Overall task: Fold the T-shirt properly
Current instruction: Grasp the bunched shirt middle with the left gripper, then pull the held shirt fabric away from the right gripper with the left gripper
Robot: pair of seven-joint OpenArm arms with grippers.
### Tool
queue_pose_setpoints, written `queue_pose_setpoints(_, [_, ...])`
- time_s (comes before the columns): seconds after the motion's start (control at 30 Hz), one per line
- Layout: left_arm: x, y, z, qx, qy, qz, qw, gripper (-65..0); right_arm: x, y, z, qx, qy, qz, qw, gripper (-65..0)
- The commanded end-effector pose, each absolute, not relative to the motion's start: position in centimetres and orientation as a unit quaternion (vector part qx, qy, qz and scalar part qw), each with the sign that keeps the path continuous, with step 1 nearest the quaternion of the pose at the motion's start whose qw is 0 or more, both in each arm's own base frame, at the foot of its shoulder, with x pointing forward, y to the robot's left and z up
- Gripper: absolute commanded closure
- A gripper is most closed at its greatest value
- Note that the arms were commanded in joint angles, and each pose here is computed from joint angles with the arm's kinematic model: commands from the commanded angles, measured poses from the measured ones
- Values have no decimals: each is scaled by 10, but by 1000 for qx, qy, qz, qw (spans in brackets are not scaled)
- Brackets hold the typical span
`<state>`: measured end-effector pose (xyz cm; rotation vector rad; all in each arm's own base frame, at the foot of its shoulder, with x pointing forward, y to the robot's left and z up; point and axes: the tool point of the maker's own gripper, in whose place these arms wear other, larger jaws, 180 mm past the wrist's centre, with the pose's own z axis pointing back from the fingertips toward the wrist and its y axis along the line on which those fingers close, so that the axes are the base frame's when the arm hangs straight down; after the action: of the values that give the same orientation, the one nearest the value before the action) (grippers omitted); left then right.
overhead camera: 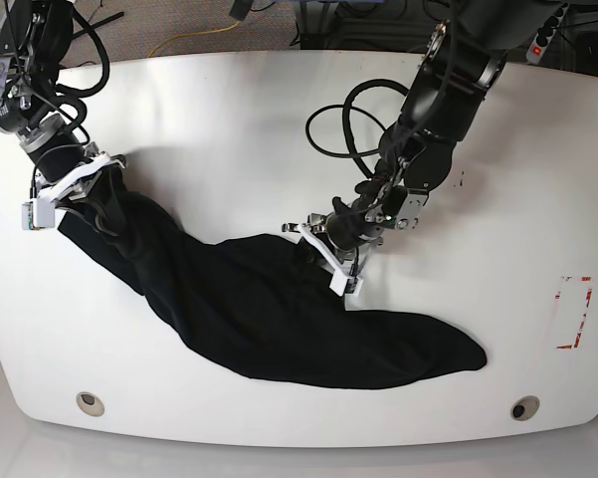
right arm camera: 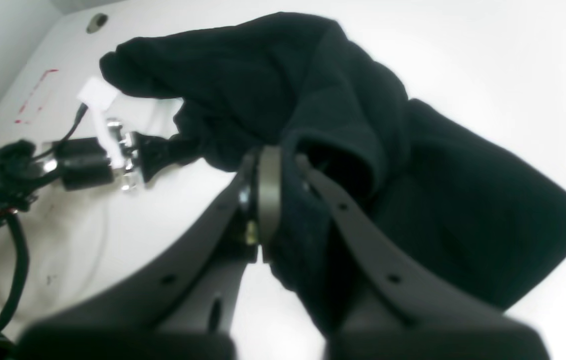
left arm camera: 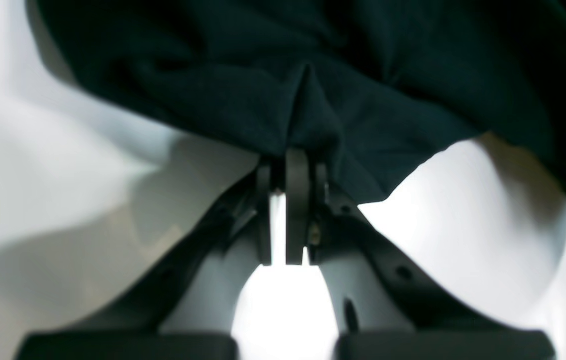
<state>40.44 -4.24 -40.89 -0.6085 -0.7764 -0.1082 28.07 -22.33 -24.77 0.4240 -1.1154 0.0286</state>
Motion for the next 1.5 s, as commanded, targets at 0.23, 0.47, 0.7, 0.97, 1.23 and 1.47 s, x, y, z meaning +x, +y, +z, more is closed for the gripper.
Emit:
queue_pose_setpoints(0.23, [359, 19, -379, -268, -432, -99, 855, 0, 285, -225, -232, 199, -546, 22, 813, 0])
queue_pose_setpoints(0.47, [296, 46, -369, -256, -427, -151, 854, 0, 285, -230, -238, 197, -541, 13, 818, 0])
queue_pose_setpoints(0.7, [241, 41, -347, -277, -420, -189, 843, -7, 285, -228, -243, 205, -541, -1, 816, 0])
queue_pose_setpoints(0.97, [232, 48, -338, -272, -420, -210, 840, -282, 283, -227, -251, 194, -538, -7, 820, 0])
queue_pose_setpoints(1.23, [214, 62, -319, -265, -418, -270, 826, -339, 282, -223, -258, 192, -536, -16, 822, 0])
queue_pose_setpoints(1.47, [238, 127, -286, -243, -469, -216, 821, -338, 282, -223, -258, 193, -536, -17, 822, 0])
